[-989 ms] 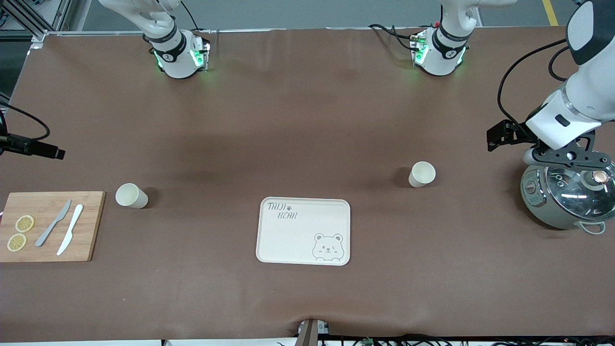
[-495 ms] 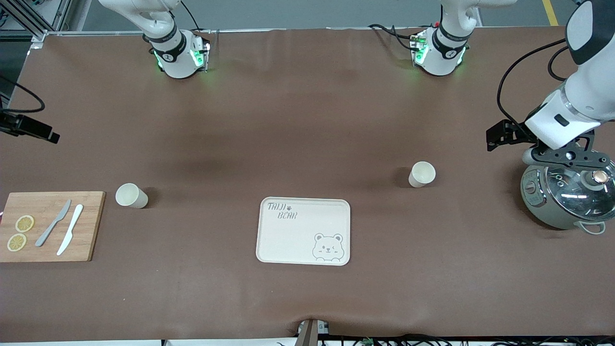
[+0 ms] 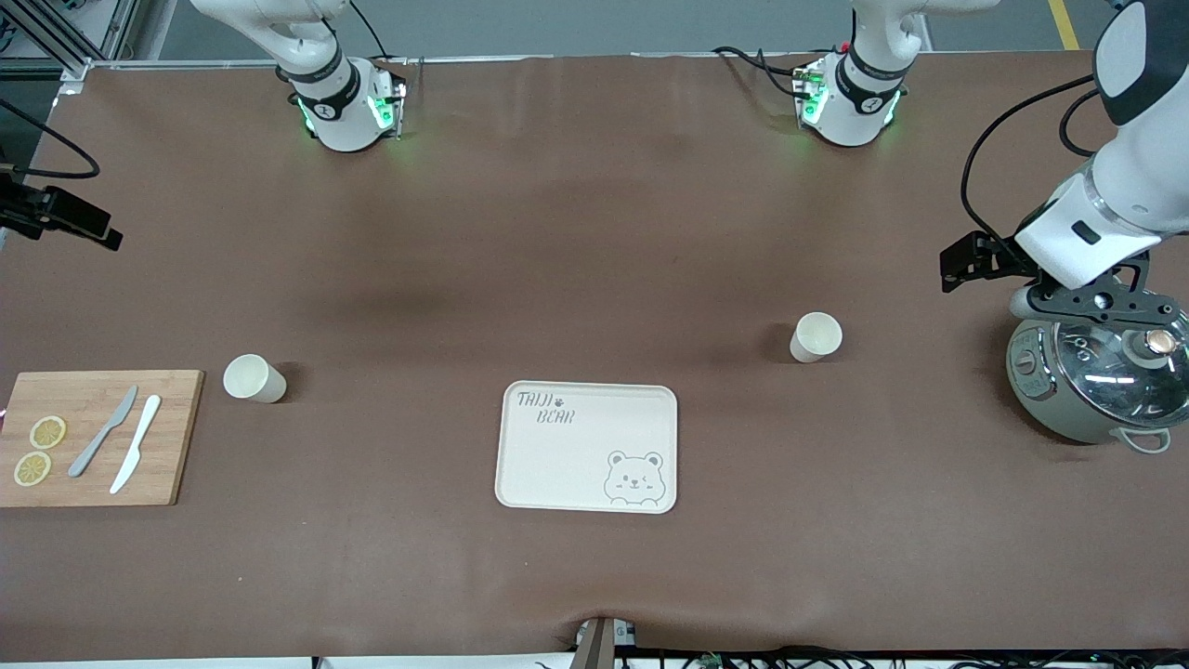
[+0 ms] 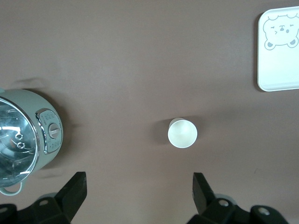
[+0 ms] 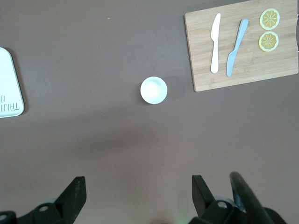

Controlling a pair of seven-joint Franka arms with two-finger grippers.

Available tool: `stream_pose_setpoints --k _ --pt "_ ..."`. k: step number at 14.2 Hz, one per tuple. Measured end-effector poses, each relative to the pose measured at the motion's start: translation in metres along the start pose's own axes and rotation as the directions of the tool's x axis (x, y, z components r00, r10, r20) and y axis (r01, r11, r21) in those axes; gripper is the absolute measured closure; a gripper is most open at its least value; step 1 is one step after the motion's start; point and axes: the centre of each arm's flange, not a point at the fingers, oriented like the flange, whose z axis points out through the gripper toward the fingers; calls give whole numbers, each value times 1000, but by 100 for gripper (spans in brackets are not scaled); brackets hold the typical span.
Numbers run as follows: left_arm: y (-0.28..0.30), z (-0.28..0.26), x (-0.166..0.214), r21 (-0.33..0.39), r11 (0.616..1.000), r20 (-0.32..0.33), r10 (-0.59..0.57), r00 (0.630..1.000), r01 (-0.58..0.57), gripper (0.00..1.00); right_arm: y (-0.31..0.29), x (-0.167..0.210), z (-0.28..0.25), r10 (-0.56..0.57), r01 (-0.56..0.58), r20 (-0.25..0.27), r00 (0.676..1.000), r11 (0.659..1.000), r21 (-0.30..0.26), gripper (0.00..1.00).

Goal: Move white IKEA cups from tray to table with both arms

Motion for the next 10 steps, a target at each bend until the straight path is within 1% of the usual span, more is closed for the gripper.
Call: stream_pose_setpoints --k 5,10 --pt "-1 0 0 0 1000 0 -1 1000 1 0 2 2 1 0 0 -11 1000 1000 -1 0" --pt "-1 0 0 0 1000 0 -1 1000 1 0 6 2 1 6 -6 -10 1000 1000 -1 0"
